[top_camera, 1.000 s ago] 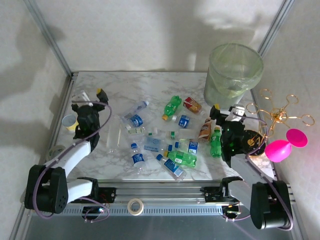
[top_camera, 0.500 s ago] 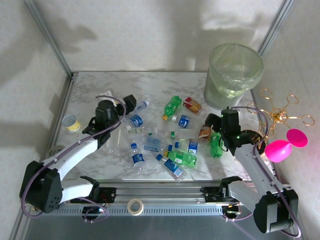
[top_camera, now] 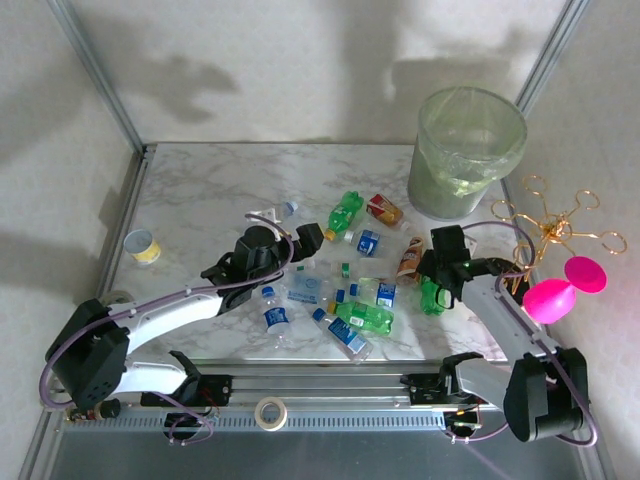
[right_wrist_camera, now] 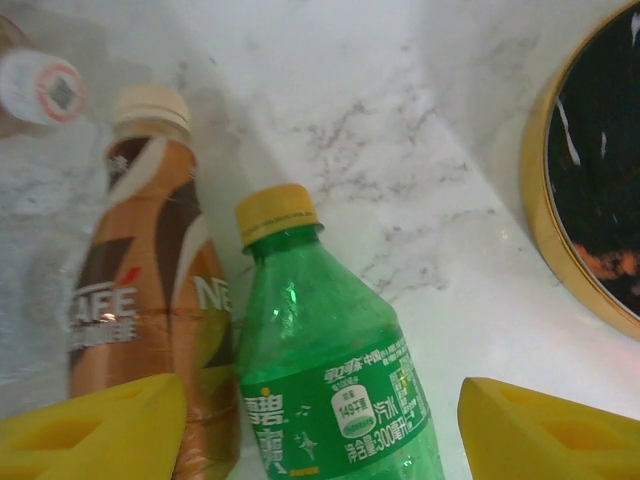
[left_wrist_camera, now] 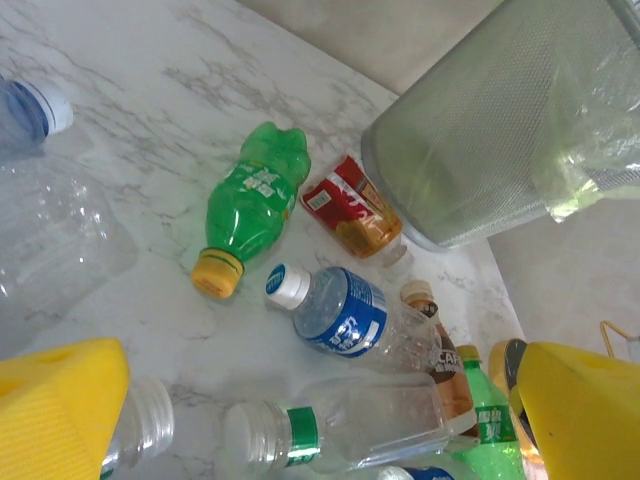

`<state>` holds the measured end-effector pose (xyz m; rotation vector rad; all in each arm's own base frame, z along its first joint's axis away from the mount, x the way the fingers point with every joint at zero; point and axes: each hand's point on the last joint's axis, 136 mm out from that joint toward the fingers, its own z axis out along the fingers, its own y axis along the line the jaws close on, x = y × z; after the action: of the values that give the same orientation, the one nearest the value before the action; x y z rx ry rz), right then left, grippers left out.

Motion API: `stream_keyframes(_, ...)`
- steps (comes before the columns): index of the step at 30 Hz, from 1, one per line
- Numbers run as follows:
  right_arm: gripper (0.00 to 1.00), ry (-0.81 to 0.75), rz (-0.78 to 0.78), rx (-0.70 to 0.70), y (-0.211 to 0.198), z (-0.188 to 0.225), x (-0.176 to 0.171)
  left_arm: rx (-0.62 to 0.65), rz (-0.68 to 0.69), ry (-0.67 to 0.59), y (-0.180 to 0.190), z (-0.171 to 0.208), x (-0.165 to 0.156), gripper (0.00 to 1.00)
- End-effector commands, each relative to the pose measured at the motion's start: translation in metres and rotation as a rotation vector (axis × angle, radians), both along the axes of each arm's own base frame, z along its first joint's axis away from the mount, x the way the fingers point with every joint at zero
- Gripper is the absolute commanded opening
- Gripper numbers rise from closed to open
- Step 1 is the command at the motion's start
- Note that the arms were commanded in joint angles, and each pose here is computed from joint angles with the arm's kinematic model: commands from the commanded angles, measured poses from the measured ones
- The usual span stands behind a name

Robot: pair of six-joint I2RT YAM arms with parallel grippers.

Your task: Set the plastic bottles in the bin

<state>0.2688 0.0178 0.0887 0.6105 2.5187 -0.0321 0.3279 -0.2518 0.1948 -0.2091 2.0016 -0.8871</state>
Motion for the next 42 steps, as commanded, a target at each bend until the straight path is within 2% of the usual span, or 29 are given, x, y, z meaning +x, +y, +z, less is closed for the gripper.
stream_keyframes(1, 0.73, 0.044, -0.013, -0.008, -0.001, -0.011, -0.008, -0.018, 0.026, 0.012, 0.002, -0.008, 0.001, 0.99)
stream_keyframes(9, 0.73, 0.115, -0.013, 0.031, 0.005, -0.044, -0.017, -0.006, 0.059, 0.002, 0.012, -0.011, 0.0, 1.0)
stream_keyframes(22, 0.72, 0.14, -0.002, 0.03, 0.007, -0.058, -0.02, 0.023, 0.152, -0.009, 0.042, -0.02, -0.01, 0.99)
stream_keyframes(26, 0.69, 0.145, -0.006, 0.018, 0.006, -0.059, -0.021, 0.005, 0.166, -0.016, 0.046, -0.017, -0.012, 1.0)
stream_keyframes(28, 0.64, 0.141, -0.005, 0.009, 0.006, -0.057, -0.02, 0.002, 0.171, -0.018, 0.048, -0.016, -0.011, 1.0)
stream_keyframes(30, 0.54, 0.132, 0.001, 0.007, 0.008, -0.053, -0.017, 0.002, 0.183, -0.019, 0.051, -0.015, -0.012, 1.0)
stream_keyframes(33, 0.47, 0.093, 0.011, 0.004, 0.011, -0.038, -0.011, -0.009, 0.211, -0.021, 0.057, -0.015, -0.011, 1.0)
stream_keyframes(38, 0.47, 0.009, 0.027, 0.002, 0.019, -0.001, -0.003, -0.09, 0.241, -0.021, 0.067, -0.016, -0.01, 1.0)
stream_keyframes(42, 0.46, -0.078, 0.104, 0.028, 0.045, 0.034, 0.007, -0.136, 0.266, -0.002, 0.077, -0.021, -0.009, 1.0)
